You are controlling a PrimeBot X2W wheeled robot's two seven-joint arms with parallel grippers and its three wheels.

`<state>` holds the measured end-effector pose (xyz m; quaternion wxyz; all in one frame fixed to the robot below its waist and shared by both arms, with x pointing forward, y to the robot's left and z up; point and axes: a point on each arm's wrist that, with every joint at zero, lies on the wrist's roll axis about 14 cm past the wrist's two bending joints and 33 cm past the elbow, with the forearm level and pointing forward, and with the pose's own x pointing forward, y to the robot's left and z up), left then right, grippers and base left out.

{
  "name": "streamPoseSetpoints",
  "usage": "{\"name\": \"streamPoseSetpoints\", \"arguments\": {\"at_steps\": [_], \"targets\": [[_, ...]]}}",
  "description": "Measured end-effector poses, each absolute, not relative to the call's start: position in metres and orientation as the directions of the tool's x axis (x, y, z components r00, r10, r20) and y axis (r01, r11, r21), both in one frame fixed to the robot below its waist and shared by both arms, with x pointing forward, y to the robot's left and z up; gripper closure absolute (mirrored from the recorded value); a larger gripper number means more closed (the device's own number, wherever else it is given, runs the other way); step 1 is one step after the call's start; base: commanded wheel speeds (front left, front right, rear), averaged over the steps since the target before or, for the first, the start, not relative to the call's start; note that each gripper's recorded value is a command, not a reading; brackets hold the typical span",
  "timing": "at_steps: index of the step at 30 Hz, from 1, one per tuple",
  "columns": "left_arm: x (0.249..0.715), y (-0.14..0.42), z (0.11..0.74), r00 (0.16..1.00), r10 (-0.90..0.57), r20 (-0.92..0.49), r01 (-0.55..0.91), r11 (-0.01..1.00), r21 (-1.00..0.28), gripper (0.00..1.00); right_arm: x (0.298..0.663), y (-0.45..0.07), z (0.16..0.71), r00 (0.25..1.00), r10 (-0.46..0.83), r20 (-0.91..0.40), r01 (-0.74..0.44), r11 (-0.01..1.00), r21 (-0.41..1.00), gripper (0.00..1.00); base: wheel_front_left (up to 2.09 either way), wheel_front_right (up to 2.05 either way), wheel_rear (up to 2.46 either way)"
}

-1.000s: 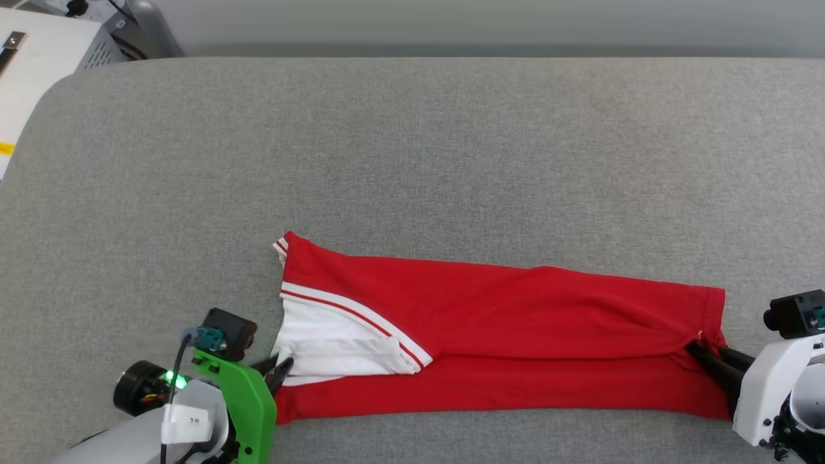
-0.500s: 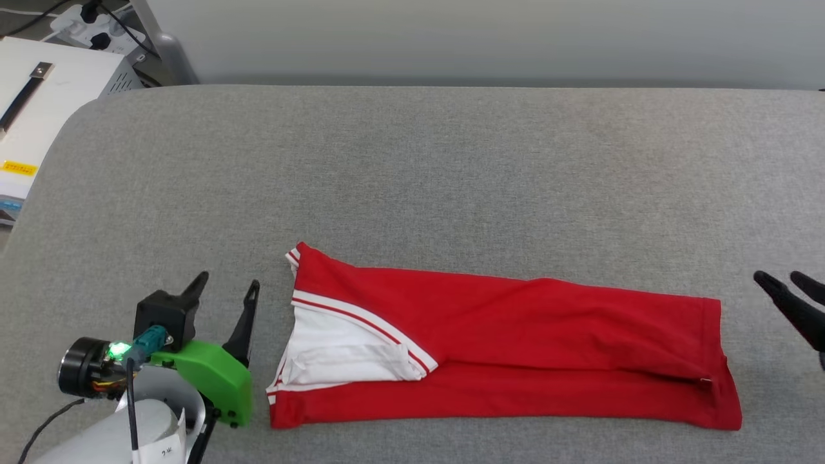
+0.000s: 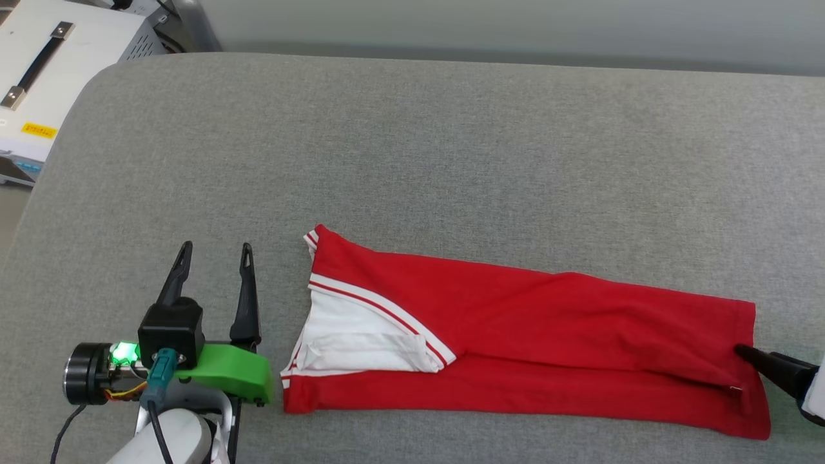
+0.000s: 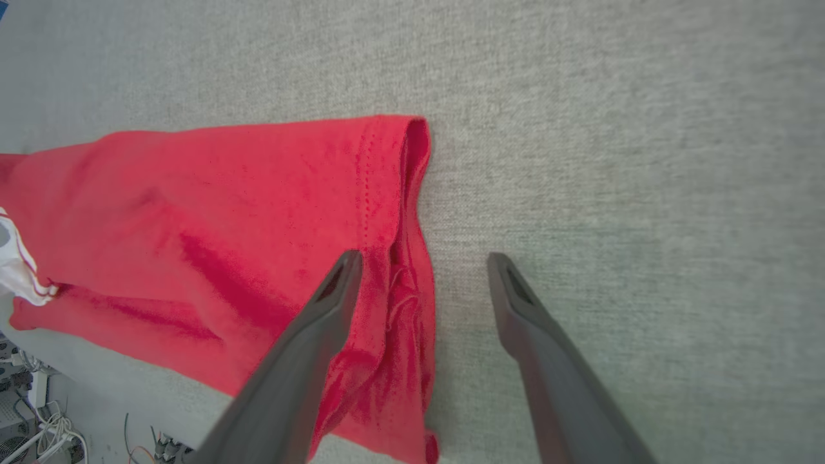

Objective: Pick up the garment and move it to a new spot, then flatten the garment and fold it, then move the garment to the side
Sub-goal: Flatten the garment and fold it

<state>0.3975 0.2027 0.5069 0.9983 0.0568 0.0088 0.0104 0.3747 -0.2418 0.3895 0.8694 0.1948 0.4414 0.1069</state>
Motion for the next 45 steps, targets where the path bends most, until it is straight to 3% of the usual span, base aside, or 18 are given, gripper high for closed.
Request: {"name": "streamPoseSetpoints", "arguments": {"at_steps": [12, 13, 14, 15, 23, 33, 39, 45], "targets": [[0.384, 0.215, 0.506, 0.987, 0.150, 0.051, -0.155, 0.983, 0.098, 0.00, 0.369, -0.195, 0.365, 0.488, 0.445, -0.751, -0.064, 0.876, 0.478, 0.00, 0.00, 0.00, 0.00], [0.383, 0.215, 0.505, 0.987, 0.153, 0.051, -0.157, 0.983, 0.096, 0.00, 0.369, -0.194, 0.365, 0.486, 0.446, -0.752, -0.068, 0.877, 0.476, 0.53, 0.00, 0.00, 0.00], [0.382, 0.215, 0.504, 0.987, 0.154, 0.050, -0.158, 0.983, 0.093, 0.00, 0.368, -0.194, 0.365, 0.487, 0.445, -0.751, -0.069, 0.877, 0.475, 0.81, 0.00, 0.00, 0.00], [0.382, 0.216, 0.504, 0.987, 0.155, 0.050, -0.159, 0.983, 0.092, 0.00, 0.369, -0.195, 0.365, 0.492, 0.443, -0.749, -0.069, 0.878, 0.474, 1.00, 0.00, 0.00, 0.00], [0.377, 0.205, 0.508, 0.992, 0.107, 0.074, -0.114, 0.989, 0.096, 0.00, 0.377, -0.221, 0.376, 0.580, 0.365, -0.728, -0.056, 0.910, 0.412, 1.00, 0.00, 0.00, 0.00], [0.370, 0.198, 0.509, 0.995, 0.052, 0.080, -0.061, 0.993, 0.104, 0.00, 0.383, -0.311, 0.408, 0.657, 0.150, -0.739, 0.017, 0.977, 0.213, 1.00, 0.00, 0.00, 0.00], [0.367, 0.194, 0.504, 0.997, 0.040, 0.068, -0.046, 0.994, 0.101, 0.00, 0.384, -0.277, 0.426, 0.657, 0.259, -0.709, -0.089, 0.959, 0.268, 1.00, 0.00, 0.00, 0.00], [0.368, 0.195, 0.502, 0.997, 0.039, 0.062, -0.046, 0.994, 0.100, 0.00, 0.381, -0.198, 0.451, 0.594, 0.474, -0.650, -0.305, 0.880, 0.364, 1.00, 0.00, 0.00, 0.00]]}}
